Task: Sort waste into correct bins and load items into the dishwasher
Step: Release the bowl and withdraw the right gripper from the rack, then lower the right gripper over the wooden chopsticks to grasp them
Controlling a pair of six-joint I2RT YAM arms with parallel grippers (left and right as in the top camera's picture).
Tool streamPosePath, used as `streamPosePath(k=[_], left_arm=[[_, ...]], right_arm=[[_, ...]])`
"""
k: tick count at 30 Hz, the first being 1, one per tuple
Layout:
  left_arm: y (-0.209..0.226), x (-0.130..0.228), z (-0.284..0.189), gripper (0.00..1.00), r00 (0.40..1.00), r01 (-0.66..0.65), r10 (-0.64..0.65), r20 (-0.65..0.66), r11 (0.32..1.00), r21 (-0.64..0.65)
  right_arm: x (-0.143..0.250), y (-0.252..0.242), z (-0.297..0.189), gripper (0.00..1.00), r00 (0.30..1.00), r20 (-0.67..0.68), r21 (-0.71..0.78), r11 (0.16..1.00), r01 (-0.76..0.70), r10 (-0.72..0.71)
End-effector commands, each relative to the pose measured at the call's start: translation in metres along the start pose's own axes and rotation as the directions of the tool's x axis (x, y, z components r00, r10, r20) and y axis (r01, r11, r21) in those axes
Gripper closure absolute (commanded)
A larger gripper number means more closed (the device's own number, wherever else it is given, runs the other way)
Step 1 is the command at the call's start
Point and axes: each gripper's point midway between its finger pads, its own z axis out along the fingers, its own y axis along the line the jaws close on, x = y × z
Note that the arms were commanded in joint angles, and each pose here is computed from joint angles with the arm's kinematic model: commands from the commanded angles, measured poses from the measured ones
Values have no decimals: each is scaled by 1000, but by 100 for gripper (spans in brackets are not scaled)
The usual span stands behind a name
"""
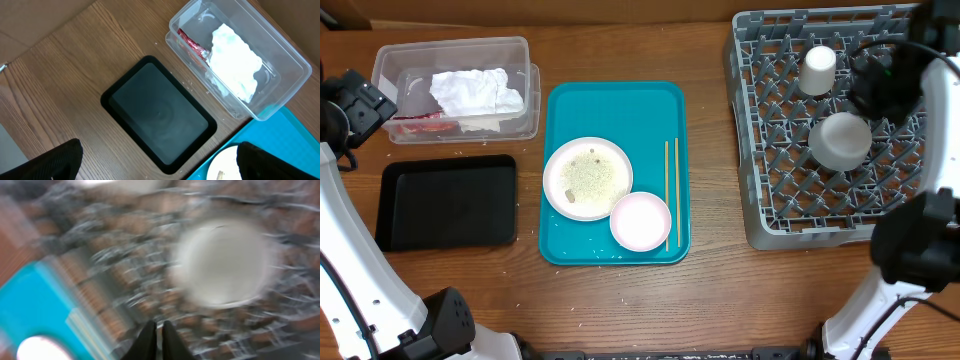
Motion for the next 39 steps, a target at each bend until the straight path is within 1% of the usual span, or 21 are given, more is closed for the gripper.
streamPosePath(k=[1, 2, 4, 5, 6, 8, 10, 14, 18, 22, 29, 34, 38, 39], left_arm=[[1, 0, -4, 0, 1000, 15, -15, 10, 1000, 7], [1, 0, -4, 0, 1000, 15, -15, 9, 1000, 7], [1, 0, -4, 0, 1000, 15, -15, 9, 1000, 7], [1, 0, -4, 0, 1000, 15, -15, 10, 1000, 7], [1, 0, -4, 0, 1000, 15, -15, 9, 1000, 7], [1, 0, -4, 0, 1000, 15, -15, 9, 1000, 7], [1, 0, -4, 0, 1000, 15, -15, 9, 1000, 7], [1, 0, -4, 0, 1000, 15, -15, 9, 1000, 7], [1, 0, -4, 0, 1000, 15, -15, 9, 1000, 7], [1, 0, -4, 0, 1000, 15, -15, 9, 1000, 7], [1, 0, -4, 0, 1000, 15, -15, 9, 1000, 7], [1, 0, -4, 0, 1000, 15, -15, 9, 1000, 7], [1, 0, -4, 0, 1000, 15, -15, 9, 1000, 7], [1, 0, -4, 0, 1000, 15, -15, 9, 1000, 7]], right_arm=[[36, 76, -29, 76, 981, 21, -174, 965, 194, -193], [46, 86, -24, 67, 974, 7, -174, 959, 224, -226], [66, 104, -11, 54, 957, -20, -162, 945, 284, -291], [75, 112, -3, 46, 946, -30, -146, 938, 315, -322], [84, 118, 5, 44, 936, -39, -127, 931, 343, -350], [103, 132, 23, 43, 913, -54, -93, 912, 399, -405], [118, 142, 40, 44, 903, -69, -60, 906, 420, -423], [147, 167, 73, 51, 880, -80, -33, 883, 468, -469], [159, 179, 101, 51, 852, -52, 40, 851, 523, -521], [168, 181, 127, 54, 836, -60, 111, 829, 548, -545], [192, 174, 171, 56, 811, -158, 140, 800, 583, -563], [209, 179, 187, 55, 799, -206, 91, 802, 591, -565], [216, 177, 196, 56, 790, -225, 99, 794, 600, -570], [217, 178, 197, 58, 789, -227, 98, 792, 602, -572]])
